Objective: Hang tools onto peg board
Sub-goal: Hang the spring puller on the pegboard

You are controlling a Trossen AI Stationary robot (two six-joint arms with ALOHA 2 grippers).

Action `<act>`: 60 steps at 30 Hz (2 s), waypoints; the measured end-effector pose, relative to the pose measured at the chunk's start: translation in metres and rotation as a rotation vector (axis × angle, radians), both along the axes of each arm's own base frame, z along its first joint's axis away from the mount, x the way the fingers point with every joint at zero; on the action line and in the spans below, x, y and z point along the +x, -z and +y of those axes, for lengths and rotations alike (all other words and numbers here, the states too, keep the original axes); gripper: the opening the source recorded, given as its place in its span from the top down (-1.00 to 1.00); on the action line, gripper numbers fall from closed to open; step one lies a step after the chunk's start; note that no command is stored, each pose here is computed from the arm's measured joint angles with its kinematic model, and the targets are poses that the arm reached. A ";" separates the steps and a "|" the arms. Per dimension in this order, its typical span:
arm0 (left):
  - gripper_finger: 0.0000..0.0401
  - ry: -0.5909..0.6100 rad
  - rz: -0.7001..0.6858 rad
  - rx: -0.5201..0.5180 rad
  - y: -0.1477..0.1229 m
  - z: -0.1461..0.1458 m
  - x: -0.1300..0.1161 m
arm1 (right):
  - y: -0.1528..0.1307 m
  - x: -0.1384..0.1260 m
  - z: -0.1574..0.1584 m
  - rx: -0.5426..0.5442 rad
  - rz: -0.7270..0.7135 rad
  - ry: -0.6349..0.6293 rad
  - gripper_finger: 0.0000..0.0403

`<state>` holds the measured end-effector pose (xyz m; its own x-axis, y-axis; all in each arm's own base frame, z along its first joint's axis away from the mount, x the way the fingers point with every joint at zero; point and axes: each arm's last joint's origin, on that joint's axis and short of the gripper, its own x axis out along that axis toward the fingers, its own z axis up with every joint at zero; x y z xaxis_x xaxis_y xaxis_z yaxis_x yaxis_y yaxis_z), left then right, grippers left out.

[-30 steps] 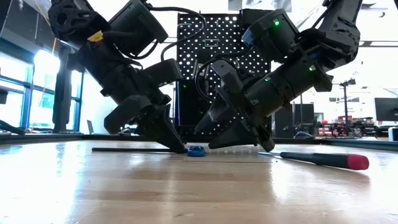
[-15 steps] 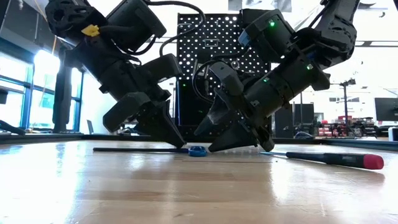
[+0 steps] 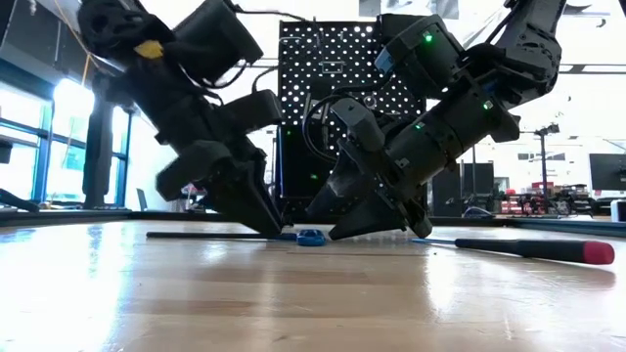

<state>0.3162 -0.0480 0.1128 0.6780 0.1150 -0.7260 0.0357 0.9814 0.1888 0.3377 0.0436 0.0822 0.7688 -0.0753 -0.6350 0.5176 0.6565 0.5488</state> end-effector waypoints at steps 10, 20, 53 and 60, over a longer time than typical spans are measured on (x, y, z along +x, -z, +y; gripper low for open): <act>0.87 0.048 0.040 -0.104 0.010 0.015 0.004 | 0.000 0.000 0.000 0.014 0.000 0.019 -0.02; 0.98 0.060 0.028 0.019 0.006 0.002 0.001 | 0.000 -0.001 0.000 0.021 0.005 0.027 -0.02; 0.86 0.032 0.063 -0.070 -0.023 0.007 -0.012 | -0.007 0.006 -0.010 0.026 -0.088 0.037 0.07; 0.52 0.028 0.033 -0.088 -0.009 0.007 -0.003 | -0.006 0.005 -0.005 0.022 -0.077 0.017 0.07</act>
